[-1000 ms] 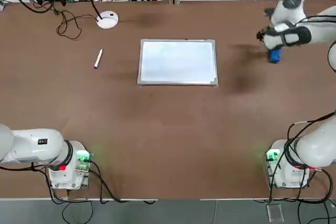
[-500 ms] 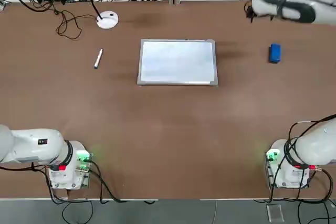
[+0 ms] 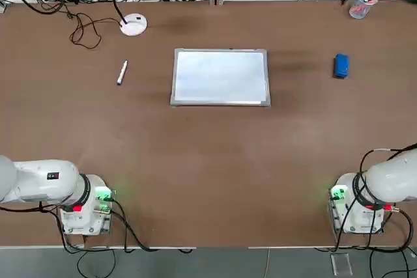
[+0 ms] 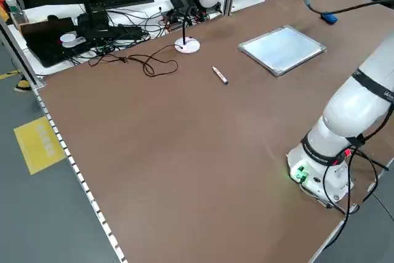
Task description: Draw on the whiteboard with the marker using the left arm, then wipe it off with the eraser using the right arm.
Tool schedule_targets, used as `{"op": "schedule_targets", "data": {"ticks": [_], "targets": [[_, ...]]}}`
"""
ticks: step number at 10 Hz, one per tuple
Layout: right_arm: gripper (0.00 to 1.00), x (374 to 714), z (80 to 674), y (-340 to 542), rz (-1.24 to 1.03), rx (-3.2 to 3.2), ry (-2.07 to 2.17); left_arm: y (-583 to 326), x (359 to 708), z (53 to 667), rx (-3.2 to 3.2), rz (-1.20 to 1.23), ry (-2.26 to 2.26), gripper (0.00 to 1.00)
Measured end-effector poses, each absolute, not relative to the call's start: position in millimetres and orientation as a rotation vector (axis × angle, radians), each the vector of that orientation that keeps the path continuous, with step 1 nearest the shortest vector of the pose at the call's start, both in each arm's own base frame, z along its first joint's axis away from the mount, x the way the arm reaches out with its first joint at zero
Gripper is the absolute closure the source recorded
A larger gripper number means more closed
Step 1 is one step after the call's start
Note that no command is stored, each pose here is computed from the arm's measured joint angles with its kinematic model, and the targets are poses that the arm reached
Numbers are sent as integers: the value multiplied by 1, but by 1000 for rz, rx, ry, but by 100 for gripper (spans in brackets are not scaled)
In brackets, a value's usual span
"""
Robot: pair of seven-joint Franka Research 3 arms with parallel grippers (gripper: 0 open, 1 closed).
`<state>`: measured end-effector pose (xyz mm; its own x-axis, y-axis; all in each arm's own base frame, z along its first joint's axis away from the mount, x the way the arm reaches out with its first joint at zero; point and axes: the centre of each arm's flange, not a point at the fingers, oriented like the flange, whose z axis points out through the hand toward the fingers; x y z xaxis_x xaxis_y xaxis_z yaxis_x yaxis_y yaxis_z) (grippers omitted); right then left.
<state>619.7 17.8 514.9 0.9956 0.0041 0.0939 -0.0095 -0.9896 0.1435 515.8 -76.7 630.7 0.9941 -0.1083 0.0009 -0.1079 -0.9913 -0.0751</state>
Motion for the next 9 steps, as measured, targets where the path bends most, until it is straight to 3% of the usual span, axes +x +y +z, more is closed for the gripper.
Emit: {"op": "schedule_targets", "data": {"ticks": [3,9], "targets": [[0,601,560,-20,133,3043,-84,-78,515,631,-3058,-9,170,0],[0,573,638,-7,152,3108,-100,-77,516,631,-3058,-9,166,0]]}}
